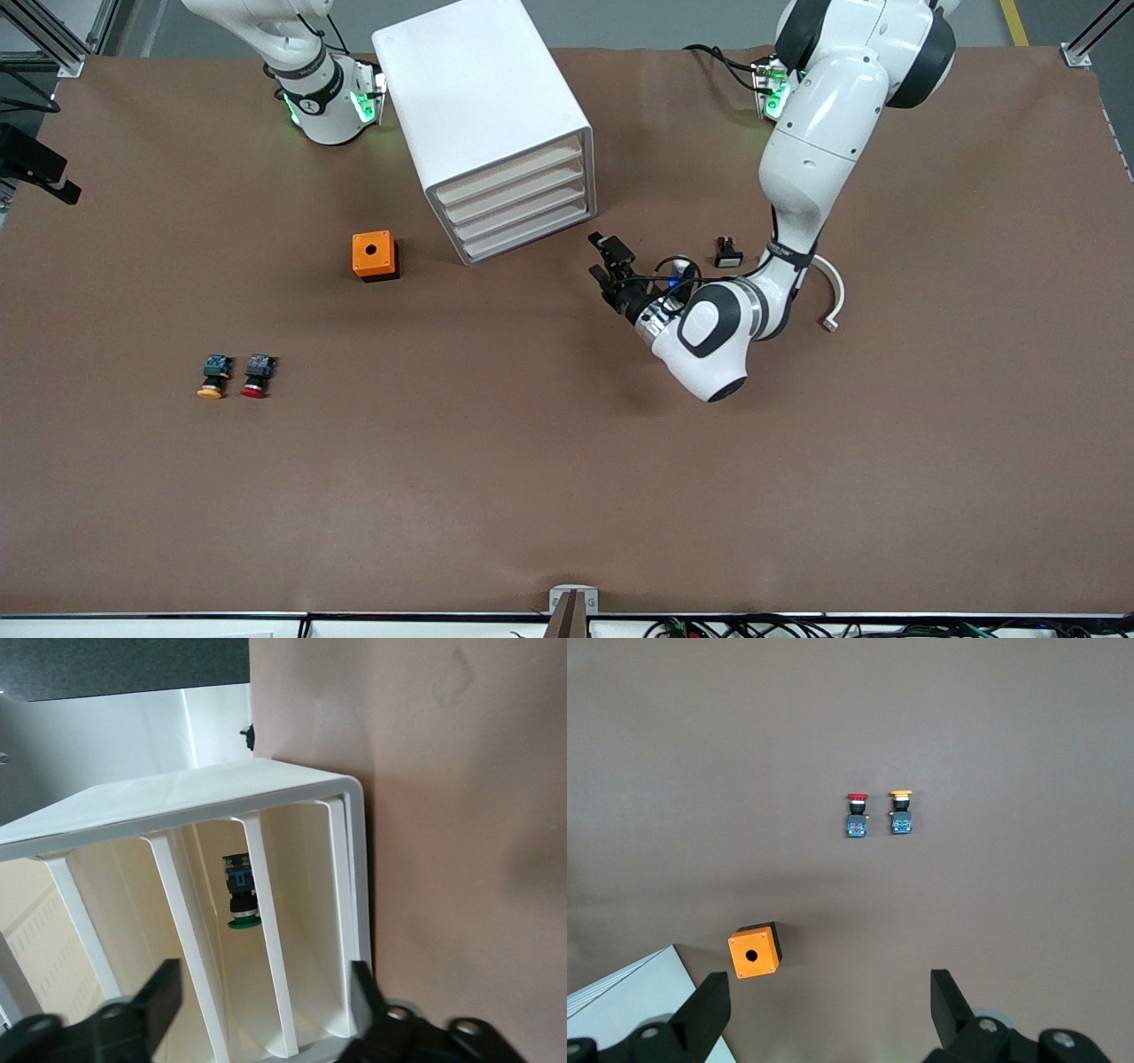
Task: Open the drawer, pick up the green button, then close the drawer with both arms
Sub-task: 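Grasp the drawer front with the left gripper and pull it open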
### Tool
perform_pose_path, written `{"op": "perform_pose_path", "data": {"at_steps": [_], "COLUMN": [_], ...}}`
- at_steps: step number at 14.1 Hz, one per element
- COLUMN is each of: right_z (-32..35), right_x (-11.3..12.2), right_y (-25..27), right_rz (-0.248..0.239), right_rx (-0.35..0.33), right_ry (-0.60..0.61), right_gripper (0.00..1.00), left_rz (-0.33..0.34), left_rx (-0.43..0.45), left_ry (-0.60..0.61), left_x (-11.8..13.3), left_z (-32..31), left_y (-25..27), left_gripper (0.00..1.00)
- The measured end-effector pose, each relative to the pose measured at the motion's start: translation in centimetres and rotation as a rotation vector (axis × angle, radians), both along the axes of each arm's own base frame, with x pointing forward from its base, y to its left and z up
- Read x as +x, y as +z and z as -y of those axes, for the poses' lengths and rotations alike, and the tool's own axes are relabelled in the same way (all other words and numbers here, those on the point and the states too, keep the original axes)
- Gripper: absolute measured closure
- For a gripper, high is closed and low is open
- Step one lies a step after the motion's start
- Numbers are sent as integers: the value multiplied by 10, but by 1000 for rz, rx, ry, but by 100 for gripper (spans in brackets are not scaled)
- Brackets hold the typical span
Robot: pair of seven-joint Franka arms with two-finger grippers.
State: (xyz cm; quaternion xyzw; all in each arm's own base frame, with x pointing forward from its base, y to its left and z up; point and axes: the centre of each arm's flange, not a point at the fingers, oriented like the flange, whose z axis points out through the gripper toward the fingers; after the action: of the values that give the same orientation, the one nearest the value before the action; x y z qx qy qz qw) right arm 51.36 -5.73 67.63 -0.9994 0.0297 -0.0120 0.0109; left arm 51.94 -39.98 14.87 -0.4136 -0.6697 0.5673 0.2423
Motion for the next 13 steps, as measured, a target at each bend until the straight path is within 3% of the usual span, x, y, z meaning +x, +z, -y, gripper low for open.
{"op": "perform_pose_path", "data": {"at_steps": [2, 3, 13], "right_z": [5, 8, 11], "right_x": [-1, -1, -1], "right_y": [0, 0, 0], "right_rz": [0, 1, 1], "right_rx": [0, 0, 0], "right_ry": [-10, -15, -20], "right_gripper": [0, 0, 0], "left_rz": [-17, -23, -96], "left_rx": [-3, -2, -4], "left_ry": [-12, -18, -142], "left_x": [-8, -12, -70], "left_z": [7, 10, 57], "left_y": [-7, -10, -30], "left_gripper": [46, 50, 49]}}
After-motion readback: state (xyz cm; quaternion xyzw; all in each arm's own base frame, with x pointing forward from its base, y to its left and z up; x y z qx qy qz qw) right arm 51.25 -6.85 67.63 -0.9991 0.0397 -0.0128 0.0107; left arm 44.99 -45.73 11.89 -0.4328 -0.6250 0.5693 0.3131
